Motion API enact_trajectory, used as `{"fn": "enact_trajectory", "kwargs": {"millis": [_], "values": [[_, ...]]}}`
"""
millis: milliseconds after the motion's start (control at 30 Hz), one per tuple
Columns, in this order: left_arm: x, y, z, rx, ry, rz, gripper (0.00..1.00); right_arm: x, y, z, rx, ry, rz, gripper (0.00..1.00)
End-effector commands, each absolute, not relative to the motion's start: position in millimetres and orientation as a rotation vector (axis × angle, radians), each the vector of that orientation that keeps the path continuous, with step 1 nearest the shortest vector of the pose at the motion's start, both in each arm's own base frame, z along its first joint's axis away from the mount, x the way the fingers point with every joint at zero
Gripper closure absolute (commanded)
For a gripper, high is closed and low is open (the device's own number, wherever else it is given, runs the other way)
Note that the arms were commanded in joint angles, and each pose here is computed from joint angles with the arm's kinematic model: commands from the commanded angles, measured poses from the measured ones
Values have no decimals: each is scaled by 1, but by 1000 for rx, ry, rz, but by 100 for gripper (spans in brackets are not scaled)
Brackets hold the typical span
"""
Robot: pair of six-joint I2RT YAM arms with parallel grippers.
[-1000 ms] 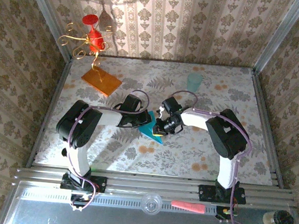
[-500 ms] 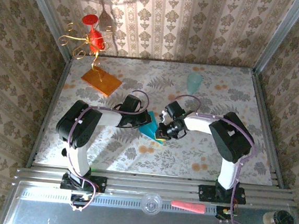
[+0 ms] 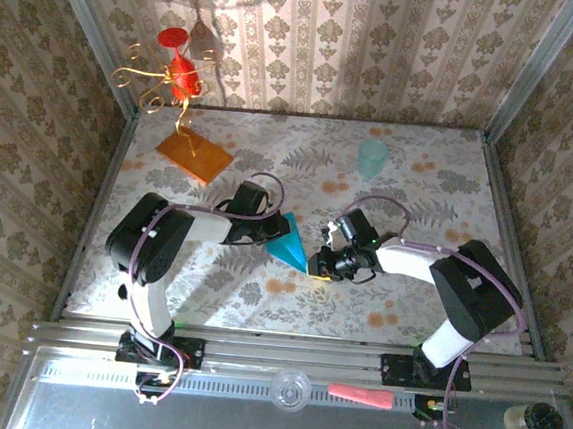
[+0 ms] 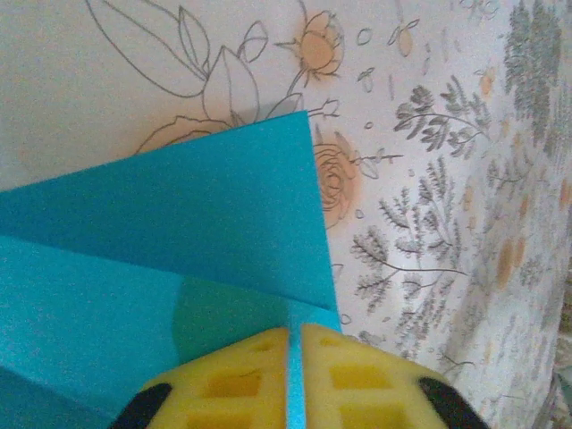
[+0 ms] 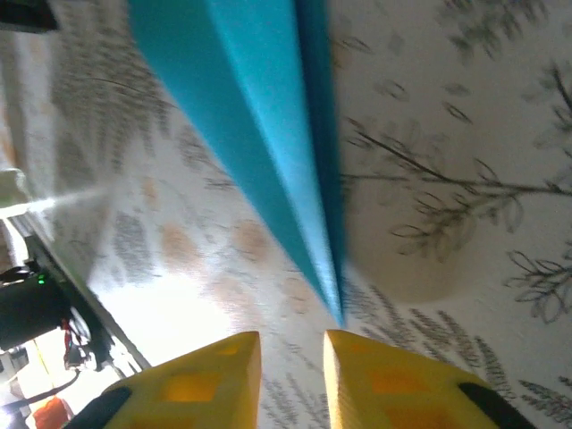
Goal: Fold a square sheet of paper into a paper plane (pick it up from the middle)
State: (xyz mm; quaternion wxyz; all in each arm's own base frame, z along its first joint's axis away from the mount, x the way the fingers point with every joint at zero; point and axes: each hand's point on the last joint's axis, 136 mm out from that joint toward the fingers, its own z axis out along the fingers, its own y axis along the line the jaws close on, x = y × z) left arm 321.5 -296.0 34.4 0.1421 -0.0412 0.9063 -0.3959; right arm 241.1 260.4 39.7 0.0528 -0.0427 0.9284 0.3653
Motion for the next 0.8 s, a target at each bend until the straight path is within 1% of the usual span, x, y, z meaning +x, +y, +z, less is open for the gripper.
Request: {"fn": "enact_trajectory", "kwargs": {"millis": [0, 133, 200, 333, 533, 600, 667, 767], "values": [[337, -296, 90, -79, 2467, -1187, 79, 269, 265, 73, -125, 2673, 1110, 67], [340, -271, 110, -152, 2409, -1140, 67, 289, 261, 77, -84, 2649, 1068, 60], [337, -251, 111, -201, 2398, -1099, 59, 297, 261, 74, -84, 2650, 1069, 58], [329, -211, 106, -304, 2396, -1010, 49, 308, 264, 68, -121, 2668, 1060, 55], [309, -172, 99, -380, 2406, -914, 34, 312, 275, 57, -214, 2712, 1126, 55], [304, -165, 98, -396, 2405, -897, 31, 313, 279, 54, -235, 2726, 1148, 58], [301, -162, 97, -413, 2402, -899, 25, 311, 281, 50, -250, 2750, 1159, 60], [299, -162, 97, -418, 2402, -913, 22, 310, 285, 45, -263, 2765, 1190, 65]]}}
